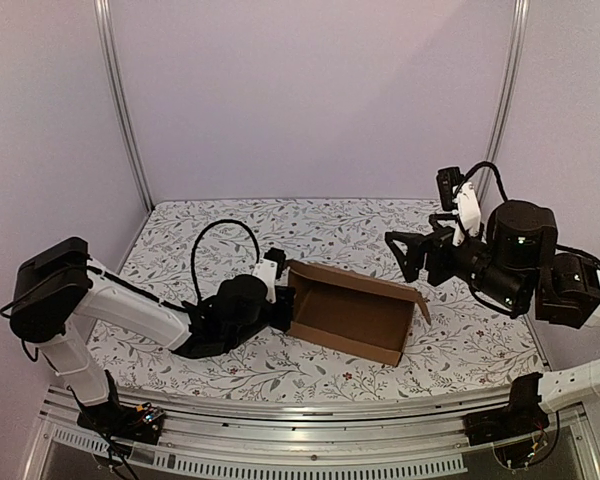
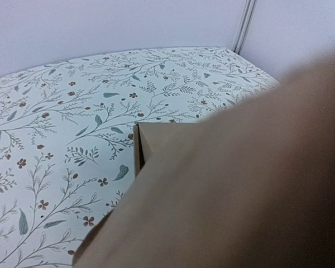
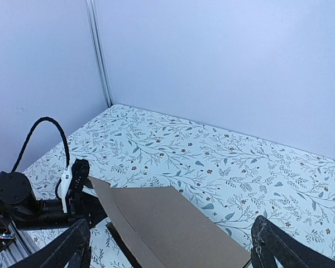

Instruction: Fold the paper box

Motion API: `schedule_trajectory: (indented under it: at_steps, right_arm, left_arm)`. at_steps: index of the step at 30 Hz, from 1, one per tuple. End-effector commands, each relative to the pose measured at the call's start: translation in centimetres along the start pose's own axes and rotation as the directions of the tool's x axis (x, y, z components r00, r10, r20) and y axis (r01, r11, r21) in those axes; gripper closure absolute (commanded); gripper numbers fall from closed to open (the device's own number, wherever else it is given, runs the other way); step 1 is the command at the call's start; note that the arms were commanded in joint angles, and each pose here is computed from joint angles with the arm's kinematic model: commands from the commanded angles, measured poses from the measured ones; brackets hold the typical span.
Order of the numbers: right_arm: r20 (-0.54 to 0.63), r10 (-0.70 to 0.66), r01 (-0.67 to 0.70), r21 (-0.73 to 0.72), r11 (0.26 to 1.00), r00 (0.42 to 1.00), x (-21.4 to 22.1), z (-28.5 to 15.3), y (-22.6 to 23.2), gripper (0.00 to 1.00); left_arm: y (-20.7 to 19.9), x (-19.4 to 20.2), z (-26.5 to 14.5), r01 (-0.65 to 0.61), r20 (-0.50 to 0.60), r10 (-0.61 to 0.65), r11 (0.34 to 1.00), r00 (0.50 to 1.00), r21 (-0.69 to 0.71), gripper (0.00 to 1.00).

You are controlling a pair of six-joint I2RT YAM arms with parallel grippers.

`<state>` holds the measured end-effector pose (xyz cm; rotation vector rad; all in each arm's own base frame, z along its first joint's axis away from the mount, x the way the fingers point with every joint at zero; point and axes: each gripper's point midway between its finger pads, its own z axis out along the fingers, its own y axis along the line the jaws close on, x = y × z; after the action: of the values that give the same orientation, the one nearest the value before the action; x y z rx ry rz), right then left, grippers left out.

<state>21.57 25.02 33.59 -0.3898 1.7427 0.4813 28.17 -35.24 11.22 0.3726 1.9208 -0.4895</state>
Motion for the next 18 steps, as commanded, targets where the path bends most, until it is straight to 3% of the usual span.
schedule_trajectory:
  at_steps: [1, 6, 14, 18]
  right_arm:
    - [-0.045, -0.07, 0.07, -0.004, 0.998, 0.997, -0.5, 0.7, 0.9, 0.03]
    - [-0.097, -0.098, 0.104, 0.059, 0.993, 0.99, 0.4, 3.4, 1.4, 0.14]
    - [-0.168, -0.058, 0.083, 0.141, 0.987, 0.984, 3.3, 7.5, 0.7, 0.42]
    - [-0.193, -0.039, 0.072, 0.166, 0.984, 0.98, 4.9, 8.8, 0.3, 0.51]
  left_arm:
    - [-0.4, 4.2, 0.0, -0.077, -0.143, 0.077, 0.997, 0.987, 0.007, 1.0]
    - [-0.8, 4.6, -0.2, -0.073, -0.152, 0.072, 0.997, 0.986, 0.0, 1.0]
    - [-1.5, 5.7, -0.8, -0.069, -0.171, 0.07, 0.998, 0.983, 0.007, 1.0]
    - [-1.8, 5.9, -1.1, -0.062, -0.172, 0.063, 0.998, 0.983, 0.011, 0.9]
